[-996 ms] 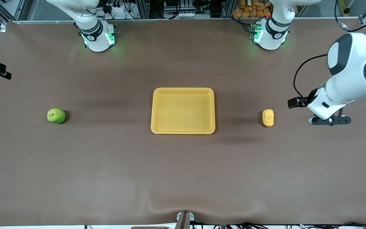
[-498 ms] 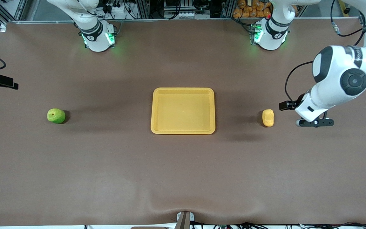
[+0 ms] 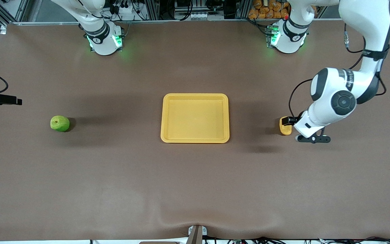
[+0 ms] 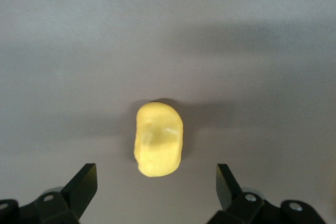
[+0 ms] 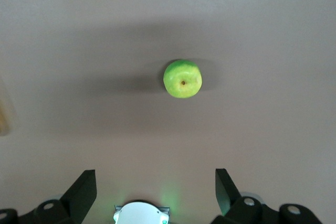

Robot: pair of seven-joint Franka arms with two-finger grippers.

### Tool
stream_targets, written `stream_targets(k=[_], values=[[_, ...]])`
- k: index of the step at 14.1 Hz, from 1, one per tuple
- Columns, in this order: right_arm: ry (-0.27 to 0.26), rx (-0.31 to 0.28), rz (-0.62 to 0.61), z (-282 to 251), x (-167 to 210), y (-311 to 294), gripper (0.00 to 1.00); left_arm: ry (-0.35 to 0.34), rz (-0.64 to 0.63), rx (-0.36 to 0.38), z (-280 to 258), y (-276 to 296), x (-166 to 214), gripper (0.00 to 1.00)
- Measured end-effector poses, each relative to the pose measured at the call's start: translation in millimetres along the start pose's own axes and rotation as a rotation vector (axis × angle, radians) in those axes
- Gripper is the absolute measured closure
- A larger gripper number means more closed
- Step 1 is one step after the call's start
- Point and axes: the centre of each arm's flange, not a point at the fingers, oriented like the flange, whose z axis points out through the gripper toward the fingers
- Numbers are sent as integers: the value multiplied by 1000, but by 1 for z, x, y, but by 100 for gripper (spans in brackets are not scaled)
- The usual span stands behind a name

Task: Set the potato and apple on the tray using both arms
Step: 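Move the left gripper down over the yellow potato, then close the left gripper on the potato while the right gripper reaches the apple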

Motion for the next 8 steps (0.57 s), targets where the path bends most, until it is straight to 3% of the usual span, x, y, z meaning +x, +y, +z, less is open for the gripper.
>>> stream_targets(k=[1,8], values=[[2,-1,0,1,2,1,0,1,2,-2,9,1,0,7],[-24,11,24,32,23,20,0,-13,-2,-4,46,-2,-8,15]])
